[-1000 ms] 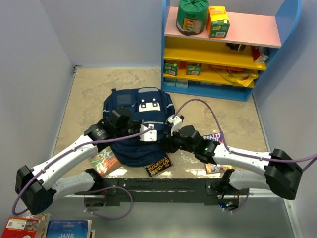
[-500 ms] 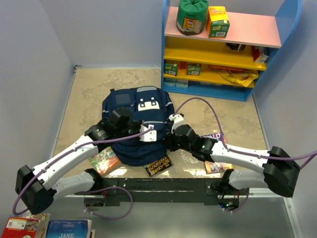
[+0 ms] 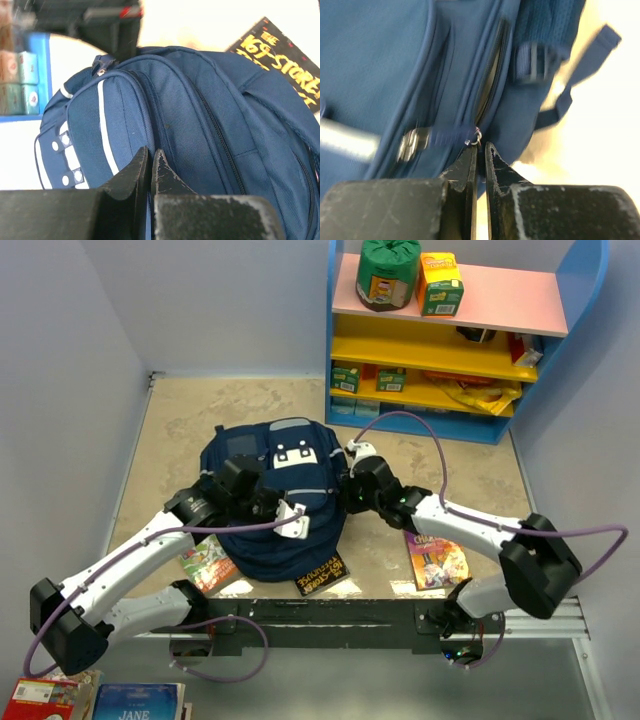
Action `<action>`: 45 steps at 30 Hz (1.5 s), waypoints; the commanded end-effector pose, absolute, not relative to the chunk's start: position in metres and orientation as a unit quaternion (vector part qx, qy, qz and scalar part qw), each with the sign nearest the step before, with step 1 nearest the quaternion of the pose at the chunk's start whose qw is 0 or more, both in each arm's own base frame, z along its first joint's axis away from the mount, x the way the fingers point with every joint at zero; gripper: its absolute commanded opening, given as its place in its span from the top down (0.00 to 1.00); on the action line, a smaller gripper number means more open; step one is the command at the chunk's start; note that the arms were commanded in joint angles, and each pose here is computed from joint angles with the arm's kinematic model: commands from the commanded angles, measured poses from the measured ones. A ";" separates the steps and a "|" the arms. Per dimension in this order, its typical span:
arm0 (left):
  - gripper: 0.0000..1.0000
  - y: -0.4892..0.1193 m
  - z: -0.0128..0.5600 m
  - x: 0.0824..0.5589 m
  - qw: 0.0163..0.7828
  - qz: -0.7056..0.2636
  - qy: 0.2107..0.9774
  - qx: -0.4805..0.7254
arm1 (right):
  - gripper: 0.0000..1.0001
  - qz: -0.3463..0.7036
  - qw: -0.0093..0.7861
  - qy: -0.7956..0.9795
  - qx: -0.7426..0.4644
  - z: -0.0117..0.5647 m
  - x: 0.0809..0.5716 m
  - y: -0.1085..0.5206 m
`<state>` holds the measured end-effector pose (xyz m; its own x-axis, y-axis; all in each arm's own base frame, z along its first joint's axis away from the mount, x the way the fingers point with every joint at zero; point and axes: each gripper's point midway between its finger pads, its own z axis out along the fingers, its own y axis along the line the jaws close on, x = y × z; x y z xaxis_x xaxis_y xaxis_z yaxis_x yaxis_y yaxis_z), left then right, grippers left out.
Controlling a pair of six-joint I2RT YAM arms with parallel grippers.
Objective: Pack the student bag
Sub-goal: Zip the student bag at the center of the board, then unzip the student bag at the center of the board.
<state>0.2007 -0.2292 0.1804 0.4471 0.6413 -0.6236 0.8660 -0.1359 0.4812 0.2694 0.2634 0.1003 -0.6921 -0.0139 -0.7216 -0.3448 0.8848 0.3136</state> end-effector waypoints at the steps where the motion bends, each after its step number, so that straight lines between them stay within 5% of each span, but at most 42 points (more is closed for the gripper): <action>1: 1.00 -0.236 0.213 0.164 0.430 -0.192 0.424 0.773 | 1.00 0.159 0.387 0.900 -0.121 0.094 0.303 0.251; 11: 1.00 -0.231 0.212 0.140 0.408 -0.212 0.372 0.806 | 1.00 0.111 0.409 0.899 -0.112 0.093 0.342 0.252; 18: 1.00 -0.223 0.206 0.187 0.455 -0.124 0.455 0.756 | 0.46 0.157 0.470 0.864 -0.085 0.140 0.332 0.244; 22: 1.00 -0.206 0.176 0.186 0.405 -0.110 0.496 0.760 | 0.33 0.161 0.486 0.858 -0.041 0.151 0.320 0.225; 32: 1.00 -0.215 0.148 0.195 0.389 -0.122 0.523 0.748 | 0.43 0.133 0.405 0.904 0.012 0.080 0.291 0.202; 39: 0.87 -0.238 0.138 0.192 0.379 -0.145 0.508 0.760 | 0.43 0.167 0.425 0.890 0.020 0.091 0.293 0.207; 40: 0.78 -0.244 0.140 0.186 0.378 -0.155 0.493 0.768 | 0.43 0.177 0.430 0.885 0.020 0.095 0.294 0.209; 41: 0.01 -0.249 0.139 0.184 0.374 -0.163 0.487 0.772 | 0.43 0.186 0.434 0.881 0.020 0.098 0.297 0.212; 45: 0.00 -0.274 0.147 0.176 0.372 -0.179 0.472 0.779 | 0.44 0.179 0.430 0.884 0.023 0.095 0.301 0.213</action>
<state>0.1764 -0.2429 0.1262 0.4545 0.6633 -0.5946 0.8862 -0.2692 0.3770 0.2880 0.2035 0.0773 -0.6675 0.1384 -0.7316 -0.1116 0.9529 0.2821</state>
